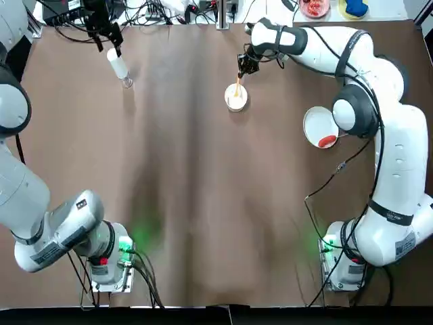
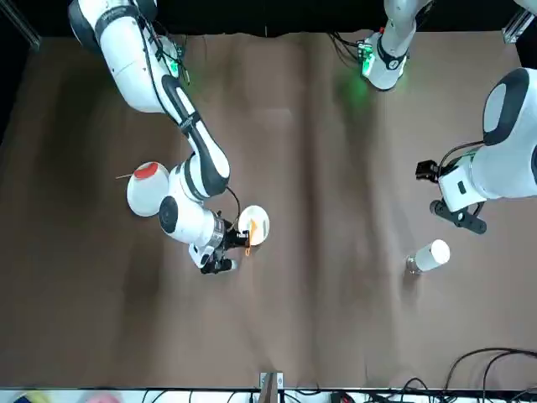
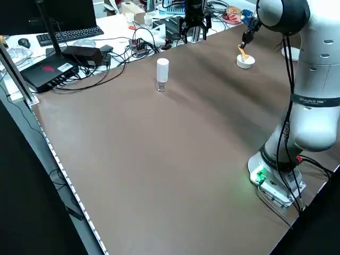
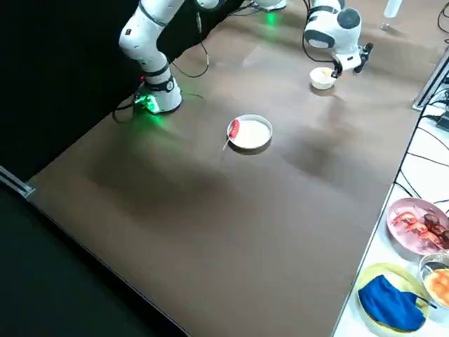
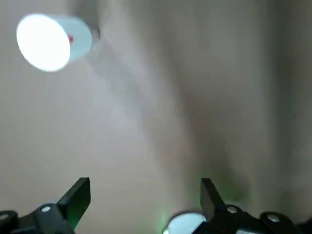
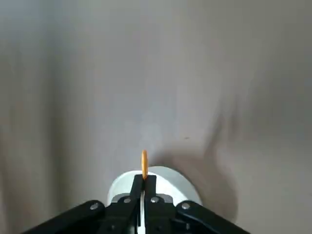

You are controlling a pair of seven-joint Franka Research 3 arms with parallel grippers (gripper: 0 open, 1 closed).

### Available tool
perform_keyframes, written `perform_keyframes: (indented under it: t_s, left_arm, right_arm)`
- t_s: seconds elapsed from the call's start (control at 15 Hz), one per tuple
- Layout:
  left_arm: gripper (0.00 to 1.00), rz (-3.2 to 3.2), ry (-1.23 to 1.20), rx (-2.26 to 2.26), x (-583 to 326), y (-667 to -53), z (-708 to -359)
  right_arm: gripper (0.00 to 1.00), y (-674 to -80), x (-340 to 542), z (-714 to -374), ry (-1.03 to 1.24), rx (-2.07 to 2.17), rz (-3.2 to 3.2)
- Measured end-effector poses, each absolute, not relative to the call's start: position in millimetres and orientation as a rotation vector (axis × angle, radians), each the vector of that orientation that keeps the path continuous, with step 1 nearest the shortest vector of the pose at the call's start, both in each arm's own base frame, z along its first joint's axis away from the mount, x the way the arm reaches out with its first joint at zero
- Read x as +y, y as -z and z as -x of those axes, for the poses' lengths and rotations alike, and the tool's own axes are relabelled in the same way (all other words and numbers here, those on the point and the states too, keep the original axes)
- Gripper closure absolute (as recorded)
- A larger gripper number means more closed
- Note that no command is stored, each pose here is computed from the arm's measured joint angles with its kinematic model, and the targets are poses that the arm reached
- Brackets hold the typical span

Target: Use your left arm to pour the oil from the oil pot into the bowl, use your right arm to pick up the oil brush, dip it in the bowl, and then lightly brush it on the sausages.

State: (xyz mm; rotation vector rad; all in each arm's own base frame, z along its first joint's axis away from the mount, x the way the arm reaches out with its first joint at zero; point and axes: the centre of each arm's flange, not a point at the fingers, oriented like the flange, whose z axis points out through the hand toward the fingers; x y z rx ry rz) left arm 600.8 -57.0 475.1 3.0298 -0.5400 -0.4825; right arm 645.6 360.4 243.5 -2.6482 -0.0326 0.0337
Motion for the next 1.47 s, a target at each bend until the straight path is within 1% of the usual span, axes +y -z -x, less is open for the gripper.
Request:
perform_keyframes:
  t_s: [0.07,0.2,0.33,0.47,0.6,0.73,0.87,1.0,1.27,1.47]
  left_arm:
    - [0.00,-3.029,0.518,-0.521,-52,-475,-598]
    - [0.00,-3.038,0.510,-0.491,-47,-480,-600]
    - [0.00,-3.068,0.473,-0.384,-37,-488,-604]
    - [0.00,-3.086,0.443,-0.298,-29,-491,-608]
    - [0.00,-3.118,0.388,-0.183,-33,-494,-612]
    - [0.00,-3.155,0.347,-0.096,-42,-495,-615]
    - [0.00,-3.171,0.328,-0.021,-49,-496,-616]
    - [0.00,-3.178,0.313,0.040,-51,-498,-616]
    - [0.00,-3.204,0.274,0.168,-43,-514,-617]
    - [0.00,-3.094,0.186,0.281,-47,-560,-600]
  right_arm:
    - [0.96,-253,361,-647,-0.026,-0.012,2.631]
    - [0.96,-274,360,-651,-0.007,0.015,2.601]
    - [0.96,-312,331,-658,-0.079,0.038,2.580]
    - [0.96,-352,281,-671,-0.150,0.111,2.524]
    - [0.96,-392,214,-682,-0.179,0.191,2.471]
    - [0.96,-414,145,-687,-0.215,0.264,2.446]
    - [0.96,-411,85,-688,-0.251,0.333,2.429]
    - [0.96,-386,37,-680,-0.283,0.317,2.436]
    - [0.96,-326,-51,-646,-0.324,0.104,2.521]
    - [0.96,-293,-96,-615,-0.338,-0.041,2.507]
